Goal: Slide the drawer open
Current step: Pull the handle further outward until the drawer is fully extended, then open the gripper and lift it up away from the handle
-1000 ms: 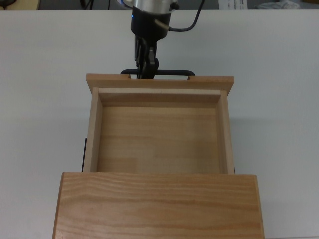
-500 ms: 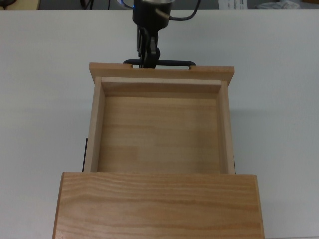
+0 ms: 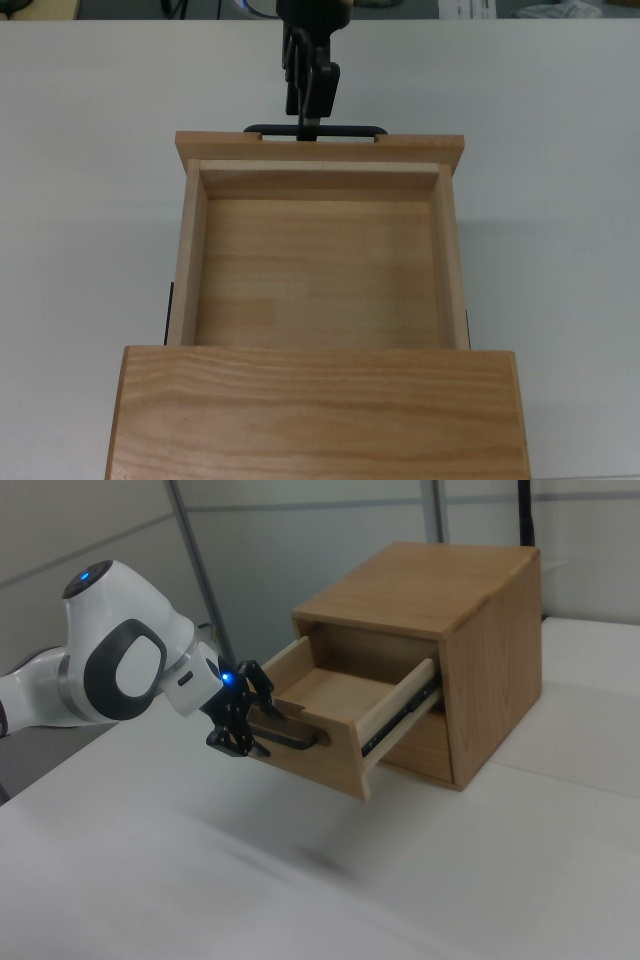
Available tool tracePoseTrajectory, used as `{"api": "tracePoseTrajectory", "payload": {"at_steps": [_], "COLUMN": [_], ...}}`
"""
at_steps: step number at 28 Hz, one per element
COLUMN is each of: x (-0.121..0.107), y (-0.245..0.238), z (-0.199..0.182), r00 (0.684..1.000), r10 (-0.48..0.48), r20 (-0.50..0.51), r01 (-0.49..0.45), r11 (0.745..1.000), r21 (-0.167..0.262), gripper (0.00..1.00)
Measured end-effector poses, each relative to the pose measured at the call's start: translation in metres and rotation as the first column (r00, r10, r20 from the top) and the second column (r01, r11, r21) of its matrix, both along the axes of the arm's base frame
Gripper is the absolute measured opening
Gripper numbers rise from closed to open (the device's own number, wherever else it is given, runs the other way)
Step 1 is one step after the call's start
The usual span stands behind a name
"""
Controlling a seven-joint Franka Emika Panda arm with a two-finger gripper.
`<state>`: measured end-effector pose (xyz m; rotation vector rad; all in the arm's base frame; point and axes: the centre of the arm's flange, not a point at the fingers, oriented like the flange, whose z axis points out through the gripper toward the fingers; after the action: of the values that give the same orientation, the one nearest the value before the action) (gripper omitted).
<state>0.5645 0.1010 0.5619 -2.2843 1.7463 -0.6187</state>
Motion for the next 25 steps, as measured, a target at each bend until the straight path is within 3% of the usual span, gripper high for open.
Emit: {"api": "tracePoseTrajectory", "payload": {"at_steps": [3, 5, 8, 12, 17, 21, 22, 25], "x": [0.000, 0.000, -0.003, -0.009, -0.017, -0.023, -0.025, -0.029], "y": [0.000, 0.000, 0.000, 0.000, 0.000, -0.001, -0.002, -0.003], "z": [0.000, 0.000, 0.002, 0.011, 0.027, 0.032, 0.032, 0.031], "r00": [0.999, 0.997, 0.985, 0.942, 0.842, 0.724, 0.675, 0.575], "r10": [0.041, 0.076, 0.167, 0.319, 0.502, 0.627, 0.665, 0.727], "r20": [-0.005, -0.011, -0.048, -0.106, -0.199, -0.288, -0.320, -0.376], "r01": [-0.041, -0.076, -0.169, -0.326, -0.525, -0.672, -0.719, -0.799], "r11": [0.999, 0.996, 0.984, 0.944, 0.848, 0.735, 0.690, 0.598], "r21": [-0.020, -0.037, -0.052, -0.056, -0.081, -0.089, -0.084, -0.065], "gripper": [0.81, 0.86, 0.99, 1.00, 1.00, 1.00, 1.00, 1.00]}}
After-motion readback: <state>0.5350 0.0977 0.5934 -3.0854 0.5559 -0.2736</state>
